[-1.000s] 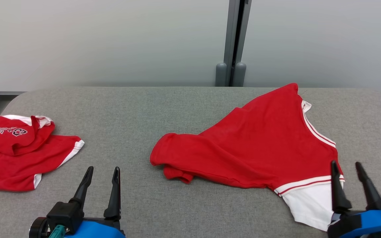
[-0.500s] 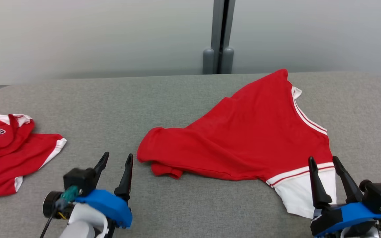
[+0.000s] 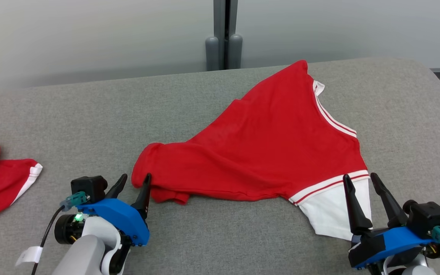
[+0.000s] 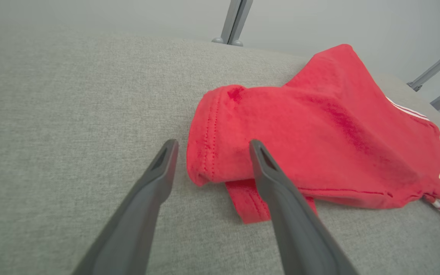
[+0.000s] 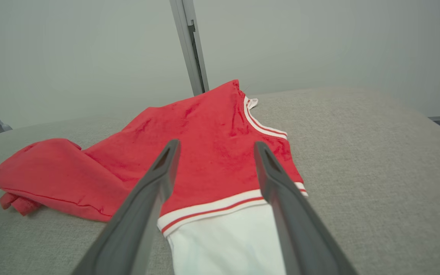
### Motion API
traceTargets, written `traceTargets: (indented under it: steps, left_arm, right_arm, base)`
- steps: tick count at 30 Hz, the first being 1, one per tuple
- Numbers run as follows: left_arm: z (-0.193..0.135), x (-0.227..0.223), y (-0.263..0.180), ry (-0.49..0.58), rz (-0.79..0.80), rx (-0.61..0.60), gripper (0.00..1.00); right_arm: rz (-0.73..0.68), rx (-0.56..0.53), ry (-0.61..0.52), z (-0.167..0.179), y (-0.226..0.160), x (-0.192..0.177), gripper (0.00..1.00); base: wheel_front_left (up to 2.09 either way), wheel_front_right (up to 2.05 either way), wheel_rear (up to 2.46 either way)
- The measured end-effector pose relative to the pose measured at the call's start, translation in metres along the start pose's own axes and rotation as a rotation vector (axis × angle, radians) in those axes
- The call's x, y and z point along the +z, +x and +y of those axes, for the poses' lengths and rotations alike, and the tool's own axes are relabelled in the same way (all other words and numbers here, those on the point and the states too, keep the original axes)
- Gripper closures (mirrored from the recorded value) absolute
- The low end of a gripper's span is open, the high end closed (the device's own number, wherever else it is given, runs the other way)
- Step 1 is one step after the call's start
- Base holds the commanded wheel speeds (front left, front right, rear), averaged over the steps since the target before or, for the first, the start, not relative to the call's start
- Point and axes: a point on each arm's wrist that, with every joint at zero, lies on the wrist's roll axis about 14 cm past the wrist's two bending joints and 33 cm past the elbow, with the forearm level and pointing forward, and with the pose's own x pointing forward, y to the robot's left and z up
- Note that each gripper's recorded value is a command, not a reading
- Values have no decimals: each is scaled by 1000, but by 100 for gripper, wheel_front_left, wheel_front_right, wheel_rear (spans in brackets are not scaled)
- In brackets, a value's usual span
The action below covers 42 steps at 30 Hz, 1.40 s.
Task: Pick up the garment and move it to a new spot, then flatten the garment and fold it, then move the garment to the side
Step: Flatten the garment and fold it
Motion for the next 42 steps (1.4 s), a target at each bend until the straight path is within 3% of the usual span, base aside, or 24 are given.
traceTargets:
  steps: [13,14,15,16,25,32,42]
  left_arm:
    - [-12,-20,18,-179,141,-39,0]
    - [-14,-20,19,-184,146,-47,20]
    - [-15,-20,20,-178,150,-53,67]
    - [-16,-20,20,-173,155,-61,100]
    - [-23,5,10,-184,35,-103,100]
    - [-19,19,-29,-160,-68,-96,100]
    - [-16,2,-82,-156,-23,-24,100]
  right_arm:
    - [15,-27,-5,-9,0,-4,0]
    - [16,-28,-6,-9,0,-4,0]
    - [15,-29,-6,-10,0,-4,0]
    - [17,-30,-7,-10,0,-4,0]
    - [9,-7,-9,-3,9,-2,0]
    - [-6,58,0,19,15,2,0]
    - [-2,127,10,43,21,1,0]
  base:
    - [0,0,0]
    - [0,0,0]
    - [0,0,0]
    - [0,0,0]
    - [0,0,0]
    - [0,0,0]
    - [0,0,0]
